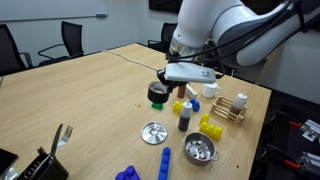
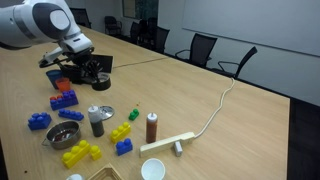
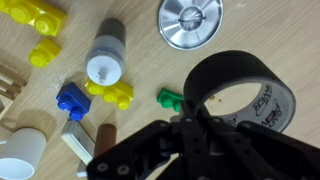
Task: Move the black masking tape downwards near the edge of the table
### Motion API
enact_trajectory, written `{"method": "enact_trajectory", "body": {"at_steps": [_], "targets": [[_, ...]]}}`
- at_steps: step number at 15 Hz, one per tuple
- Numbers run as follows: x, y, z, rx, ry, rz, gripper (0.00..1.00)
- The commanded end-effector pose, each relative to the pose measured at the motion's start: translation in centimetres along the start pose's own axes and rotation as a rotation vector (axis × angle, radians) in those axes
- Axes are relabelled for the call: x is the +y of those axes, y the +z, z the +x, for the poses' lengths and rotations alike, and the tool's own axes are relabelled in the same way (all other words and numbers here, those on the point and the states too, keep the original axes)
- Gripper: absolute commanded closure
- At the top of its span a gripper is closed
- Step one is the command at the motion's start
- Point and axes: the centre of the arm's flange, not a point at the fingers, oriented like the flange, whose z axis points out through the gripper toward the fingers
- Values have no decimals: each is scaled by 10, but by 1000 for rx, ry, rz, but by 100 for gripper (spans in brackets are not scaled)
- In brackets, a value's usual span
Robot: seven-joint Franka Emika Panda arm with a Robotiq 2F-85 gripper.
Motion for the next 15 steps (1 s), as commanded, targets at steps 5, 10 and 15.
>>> {"method": "enact_trajectory", "body": {"at_steps": [5,10,15], "targets": [[53,1,-50,-99,-114,-17,98],[37,12,-50,-77,-78,-47,93],[37,13,-50,-77,-77,-47,93]]}}
